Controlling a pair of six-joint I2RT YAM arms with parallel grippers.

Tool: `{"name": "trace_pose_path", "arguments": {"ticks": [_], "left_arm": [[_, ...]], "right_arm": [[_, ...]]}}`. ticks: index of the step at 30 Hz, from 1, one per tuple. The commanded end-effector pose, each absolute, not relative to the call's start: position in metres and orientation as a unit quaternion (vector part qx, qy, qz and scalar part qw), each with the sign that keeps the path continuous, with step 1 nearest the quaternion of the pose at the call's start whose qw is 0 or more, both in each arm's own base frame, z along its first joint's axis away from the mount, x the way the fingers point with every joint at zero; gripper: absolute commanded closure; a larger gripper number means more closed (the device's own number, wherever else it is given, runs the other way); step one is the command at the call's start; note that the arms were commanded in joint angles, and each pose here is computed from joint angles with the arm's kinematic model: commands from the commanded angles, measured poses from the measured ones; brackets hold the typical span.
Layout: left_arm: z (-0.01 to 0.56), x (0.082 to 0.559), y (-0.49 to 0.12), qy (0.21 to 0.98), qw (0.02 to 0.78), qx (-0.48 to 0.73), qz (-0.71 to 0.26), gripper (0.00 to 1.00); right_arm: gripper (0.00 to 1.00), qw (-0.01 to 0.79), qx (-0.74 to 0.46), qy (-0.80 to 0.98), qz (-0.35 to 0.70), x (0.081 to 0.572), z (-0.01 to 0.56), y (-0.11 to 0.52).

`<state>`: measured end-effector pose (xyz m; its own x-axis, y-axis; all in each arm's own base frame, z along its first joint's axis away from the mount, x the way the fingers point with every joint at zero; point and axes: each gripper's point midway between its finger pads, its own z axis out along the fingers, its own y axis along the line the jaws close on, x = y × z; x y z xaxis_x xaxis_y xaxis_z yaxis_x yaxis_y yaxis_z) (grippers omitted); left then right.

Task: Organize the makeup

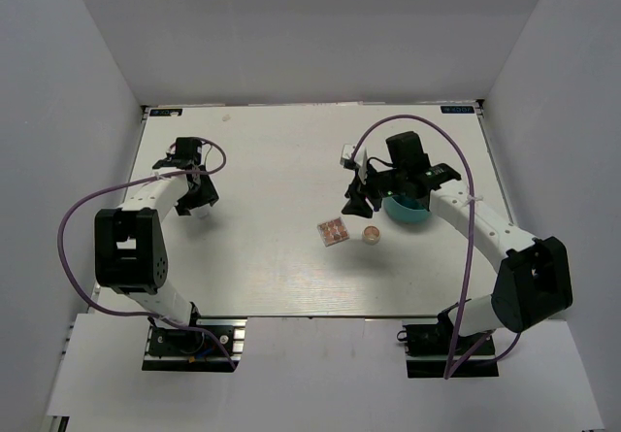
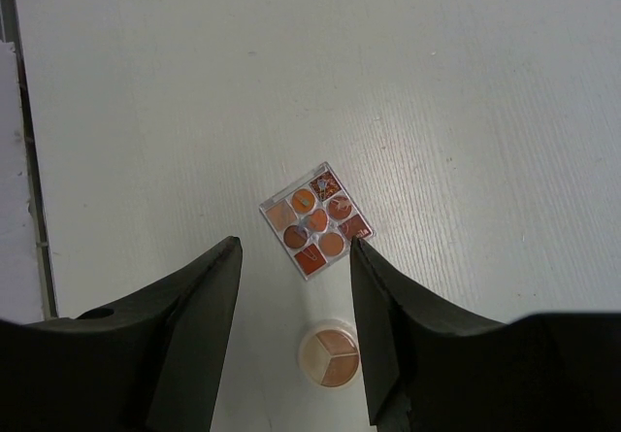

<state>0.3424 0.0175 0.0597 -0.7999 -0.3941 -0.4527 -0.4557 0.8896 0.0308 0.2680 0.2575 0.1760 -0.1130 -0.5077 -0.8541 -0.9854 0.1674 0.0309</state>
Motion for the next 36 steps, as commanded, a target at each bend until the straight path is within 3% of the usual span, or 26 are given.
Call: {"name": "trace_pose_path", "arguments": {"ticks": [1, 8, 15, 23, 30, 31, 36], "left_arm": [[0.071, 0.349, 0.016, 0.941, 0.243, -0.231, 0.055, 0.33], [0.079, 0.363, 0.018, 0.939, 0.254, -0.222, 0.059, 0.44], [0.082, 0.365, 0.013, 0.941, 0.265, -0.208, 0.043, 0.76], [0.109, 0.369, -0.014, 0.941, 0.303, -0.153, -0.02, 0.86], [0.153, 0.365, -0.105, 0.911, 0.33, -0.026, -0.244, 0.88], [0.161, 0.362, -0.119, 0.9, 0.328, -0.013, -0.286, 0.88], [0.198, 0.354, -0.178, 0.859, 0.333, 0.052, -0.386, 0.88]], "right_arm": [[0.46, 0.383, -0.564, 0.658, 0.319, 0.272, 0.193, 0.26], [0.46, 0.384, -0.566, 0.66, 0.31, 0.269, 0.195, 0.254], [0.45, 0.381, -0.57, 0.664, 0.298, 0.268, 0.195, 0.248], [0.46, 0.383, -0.573, 0.663, 0.291, 0.269, 0.199, 0.247], [0.46, 0.409, -0.562, 0.673, 0.254, 0.284, 0.214, 0.239], [0.47, 0.417, -0.554, 0.678, 0.246, 0.29, 0.217, 0.237], [0.74, 0.481, -0.48, 0.711, 0.182, 0.329, 0.254, 0.212]]}}
